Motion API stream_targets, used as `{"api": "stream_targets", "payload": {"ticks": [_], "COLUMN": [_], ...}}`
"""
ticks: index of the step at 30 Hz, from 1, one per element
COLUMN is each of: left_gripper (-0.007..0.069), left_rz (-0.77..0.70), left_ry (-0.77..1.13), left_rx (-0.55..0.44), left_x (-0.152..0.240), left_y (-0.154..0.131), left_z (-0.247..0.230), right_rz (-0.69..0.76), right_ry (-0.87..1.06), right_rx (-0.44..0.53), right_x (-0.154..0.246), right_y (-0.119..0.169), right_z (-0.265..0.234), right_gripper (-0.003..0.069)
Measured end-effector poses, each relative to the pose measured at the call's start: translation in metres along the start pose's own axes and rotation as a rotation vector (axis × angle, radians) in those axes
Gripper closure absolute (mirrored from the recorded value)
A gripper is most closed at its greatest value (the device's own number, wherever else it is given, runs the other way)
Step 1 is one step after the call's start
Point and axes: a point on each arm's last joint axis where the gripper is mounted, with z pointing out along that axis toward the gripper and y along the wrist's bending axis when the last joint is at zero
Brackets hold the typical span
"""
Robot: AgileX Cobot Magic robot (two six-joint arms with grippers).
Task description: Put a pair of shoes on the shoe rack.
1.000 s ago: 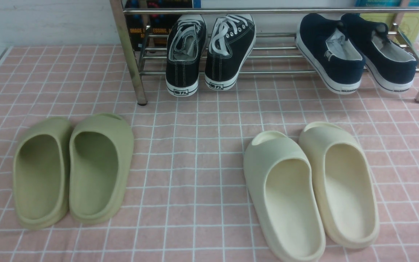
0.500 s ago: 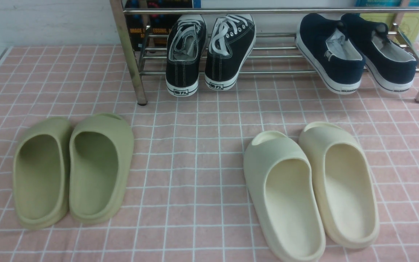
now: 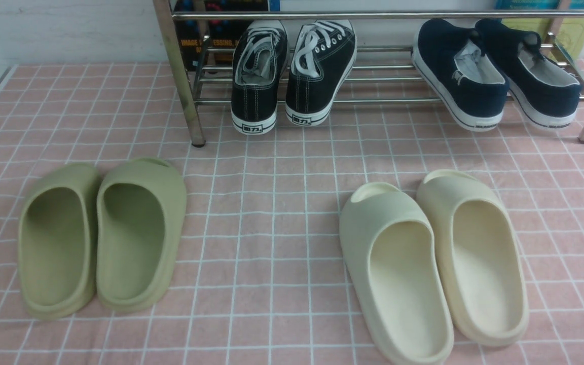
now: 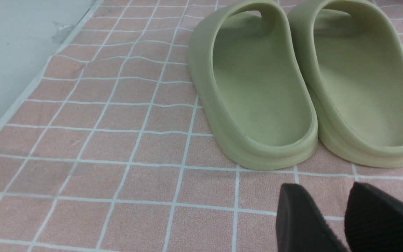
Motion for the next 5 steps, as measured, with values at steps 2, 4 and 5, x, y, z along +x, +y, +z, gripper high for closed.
{"api": "stream_targets", "payload": {"ticks": [2, 4, 5], "left_gripper": [0.0386, 0.0386, 0.0386], "left_rz": [0.0, 0.0, 0.0], "left_ry": [0.0, 0.0, 0.0], "left_rx": [0.0, 0.0, 0.0], "left_x": [0.0, 0.0, 0.0], "left_y": [0.0, 0.0, 0.0], "left_z": [0.0, 0.0, 0.0], "right_rz": [0.001, 0.002, 0.002], "right_ry": [0.0, 0.0, 0.0], "right_rx": [0.0, 0.0, 0.0], "right_x": [0.0, 0.0, 0.0], "right_y": [0.0, 0.0, 0.0], "right_z": [0.0, 0.0, 0.0], "right_gripper": [0.0629, 0.0629, 0.0628]}}
